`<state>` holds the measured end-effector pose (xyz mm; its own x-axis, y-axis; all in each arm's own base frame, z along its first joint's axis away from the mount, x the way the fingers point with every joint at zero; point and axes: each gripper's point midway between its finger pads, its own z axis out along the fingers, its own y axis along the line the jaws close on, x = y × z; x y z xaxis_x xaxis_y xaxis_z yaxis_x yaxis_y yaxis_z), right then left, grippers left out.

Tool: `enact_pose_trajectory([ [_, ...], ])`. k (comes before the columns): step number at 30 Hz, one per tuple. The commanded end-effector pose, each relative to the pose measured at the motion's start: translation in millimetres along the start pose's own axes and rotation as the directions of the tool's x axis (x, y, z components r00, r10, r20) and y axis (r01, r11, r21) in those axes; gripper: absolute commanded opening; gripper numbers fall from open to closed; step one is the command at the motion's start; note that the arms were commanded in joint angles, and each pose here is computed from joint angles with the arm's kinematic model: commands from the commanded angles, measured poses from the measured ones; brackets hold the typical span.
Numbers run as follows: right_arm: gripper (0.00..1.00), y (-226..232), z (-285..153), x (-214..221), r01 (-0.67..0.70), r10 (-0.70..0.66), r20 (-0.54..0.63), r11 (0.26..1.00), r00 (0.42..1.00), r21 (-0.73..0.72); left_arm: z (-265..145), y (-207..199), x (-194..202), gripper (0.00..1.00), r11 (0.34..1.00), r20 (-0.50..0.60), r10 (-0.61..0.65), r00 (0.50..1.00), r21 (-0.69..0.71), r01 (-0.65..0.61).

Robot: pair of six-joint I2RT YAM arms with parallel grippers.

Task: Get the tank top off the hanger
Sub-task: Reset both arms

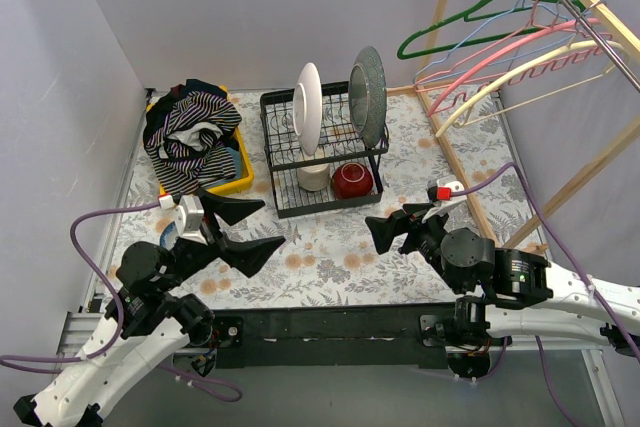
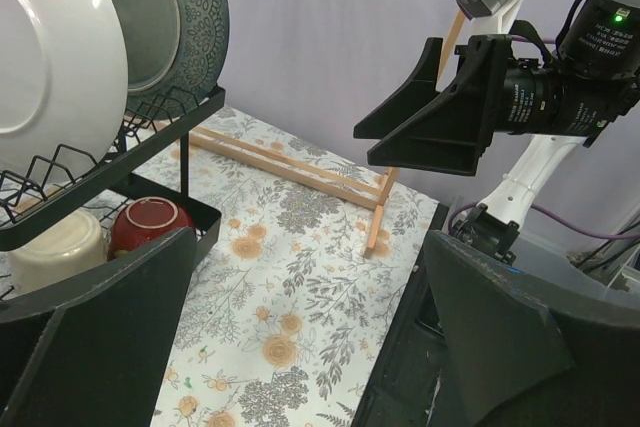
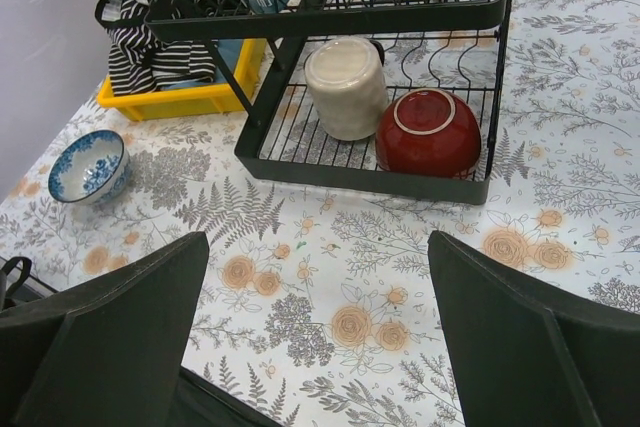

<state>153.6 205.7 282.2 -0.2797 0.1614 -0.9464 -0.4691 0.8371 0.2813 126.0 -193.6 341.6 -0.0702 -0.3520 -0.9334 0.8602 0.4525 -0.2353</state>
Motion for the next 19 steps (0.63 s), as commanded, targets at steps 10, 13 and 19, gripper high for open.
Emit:
enact_pose_trajectory([
  [10,0.99,-5.3,-3.8,-17.1,-0.055,0.054,0.059,0.998,0.997,0.021,0.6,-3.7,-0.6,0.98,1.0,-0.001,-0.003,1.0,0.019,0.003],
  [13,0.98,-5.1,-3.9,-17.7,-0.054,0.053,0.059,0.998,0.997,0.022,0.1,-3.6,-0.3,0.98,1.0,-0.001,0.0,1.0,0.019,0.0],
  [19,0.99,-4.3,-3.5,-16.9,-0.051,0.05,0.055,0.998,0.997,0.02,-0.1,-3.9,-1.0,0.98,1.0,-0.001,0.001,1.0,0.019,-0.001],
])
